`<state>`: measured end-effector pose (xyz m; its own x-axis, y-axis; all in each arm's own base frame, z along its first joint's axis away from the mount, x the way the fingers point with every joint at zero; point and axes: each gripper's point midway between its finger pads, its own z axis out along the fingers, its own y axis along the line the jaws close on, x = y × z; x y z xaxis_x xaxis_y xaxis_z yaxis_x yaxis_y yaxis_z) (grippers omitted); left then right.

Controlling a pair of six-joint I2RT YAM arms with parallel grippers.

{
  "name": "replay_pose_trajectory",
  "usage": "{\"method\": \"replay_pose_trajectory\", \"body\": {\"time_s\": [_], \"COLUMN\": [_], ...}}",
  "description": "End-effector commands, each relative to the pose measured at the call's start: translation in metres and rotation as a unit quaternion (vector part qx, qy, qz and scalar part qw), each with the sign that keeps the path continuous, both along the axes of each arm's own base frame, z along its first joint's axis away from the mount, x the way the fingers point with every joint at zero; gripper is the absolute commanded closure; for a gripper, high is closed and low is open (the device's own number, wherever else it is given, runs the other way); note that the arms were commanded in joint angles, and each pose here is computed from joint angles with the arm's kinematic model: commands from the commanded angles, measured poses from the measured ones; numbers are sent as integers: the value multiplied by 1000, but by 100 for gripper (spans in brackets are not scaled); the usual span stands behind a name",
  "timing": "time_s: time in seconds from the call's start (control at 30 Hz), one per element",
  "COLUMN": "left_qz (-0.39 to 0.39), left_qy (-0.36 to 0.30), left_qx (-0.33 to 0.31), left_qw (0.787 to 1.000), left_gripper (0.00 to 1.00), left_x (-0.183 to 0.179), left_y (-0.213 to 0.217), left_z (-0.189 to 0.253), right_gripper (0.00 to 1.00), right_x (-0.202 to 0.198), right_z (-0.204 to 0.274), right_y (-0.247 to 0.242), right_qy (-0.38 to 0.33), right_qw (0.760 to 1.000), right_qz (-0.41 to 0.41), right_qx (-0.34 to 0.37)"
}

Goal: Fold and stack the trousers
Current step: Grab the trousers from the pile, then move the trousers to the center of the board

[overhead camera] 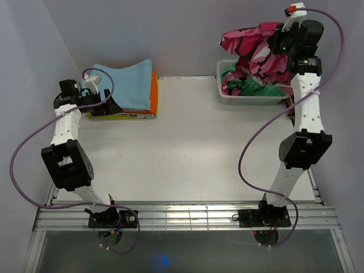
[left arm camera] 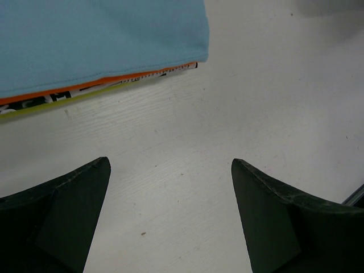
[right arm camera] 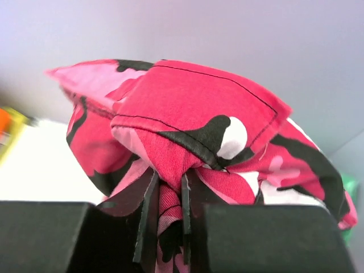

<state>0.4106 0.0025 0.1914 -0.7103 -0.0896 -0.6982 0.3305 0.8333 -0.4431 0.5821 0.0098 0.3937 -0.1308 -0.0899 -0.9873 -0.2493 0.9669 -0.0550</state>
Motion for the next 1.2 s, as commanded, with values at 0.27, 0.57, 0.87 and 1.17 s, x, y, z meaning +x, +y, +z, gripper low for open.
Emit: {"method": "replay_pose_trajectory", "body": {"time_s": [0.27,0.57,0.87,1.17], "left_qz": [10,-8,-277,-395], "left_qy": [-145,-176,-85,-26], "left_qx": [4,16,101,116], "left_qw": [989,984,952,911], "left_gripper": [2,2,2,2], "left_x": [27,-33,-130,-198], "left_y": [-1,-21,-104,-201], "left_z": [131,182,18,-79], "right_gripper": [92,92,3,2], "right_x": [-214,-369,-380,-341], "right_z": [175,48,-189,-191], "right_y": [95,183,233,178], "right_qy": [-214,-167,101,161], "right_qw": [947,859,851,903], "right_qz": [237,482,496,342], "right_qx": [-21,-52,-141,-204]}}
